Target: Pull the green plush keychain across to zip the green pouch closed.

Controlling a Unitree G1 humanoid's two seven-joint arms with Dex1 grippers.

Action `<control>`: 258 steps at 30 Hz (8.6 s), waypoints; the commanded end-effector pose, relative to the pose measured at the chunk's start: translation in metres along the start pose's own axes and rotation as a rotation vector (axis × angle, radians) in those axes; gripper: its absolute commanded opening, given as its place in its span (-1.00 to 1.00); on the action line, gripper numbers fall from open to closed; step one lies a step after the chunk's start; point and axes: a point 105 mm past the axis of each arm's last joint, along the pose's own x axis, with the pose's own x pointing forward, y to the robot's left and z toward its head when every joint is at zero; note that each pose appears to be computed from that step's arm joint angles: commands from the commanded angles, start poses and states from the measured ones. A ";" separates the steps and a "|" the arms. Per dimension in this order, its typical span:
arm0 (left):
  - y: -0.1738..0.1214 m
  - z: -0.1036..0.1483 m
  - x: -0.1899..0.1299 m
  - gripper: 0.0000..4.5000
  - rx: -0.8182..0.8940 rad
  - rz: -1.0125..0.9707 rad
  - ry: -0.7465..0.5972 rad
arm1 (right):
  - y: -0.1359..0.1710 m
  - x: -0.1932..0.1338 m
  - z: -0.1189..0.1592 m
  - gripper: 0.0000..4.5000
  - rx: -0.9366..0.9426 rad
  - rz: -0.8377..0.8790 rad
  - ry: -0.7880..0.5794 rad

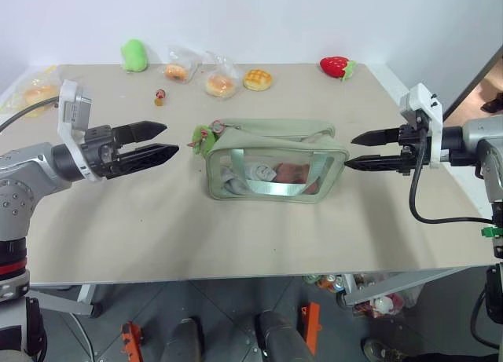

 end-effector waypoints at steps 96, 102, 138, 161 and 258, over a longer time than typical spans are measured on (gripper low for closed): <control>0.014 0.048 0.158 -0.20 0.494 -0.026 0.033 | 0.025 0.003 0.011 -1.00 0.012 -0.044 -0.123; 0.020 0.071 0.145 0.42 0.510 0.027 -0.015 | 0.024 0.007 0.014 -1.00 0.005 -0.041 -0.133; 0.012 -0.027 0.071 -0.57 0.162 -0.115 0.188 | 0.026 0.007 0.017 -1.00 -0.007 -0.034 -0.134; 0.005 -0.028 0.075 -1.00 0.163 -0.144 0.186 | 0.032 -0.037 0.100 0.06 -0.006 0.063 -0.549; -0.005 -0.043 0.062 -1.00 0.119 -0.063 0.164 | -0.039 -0.085 0.048 -0.98 -0.686 -0.239 0.409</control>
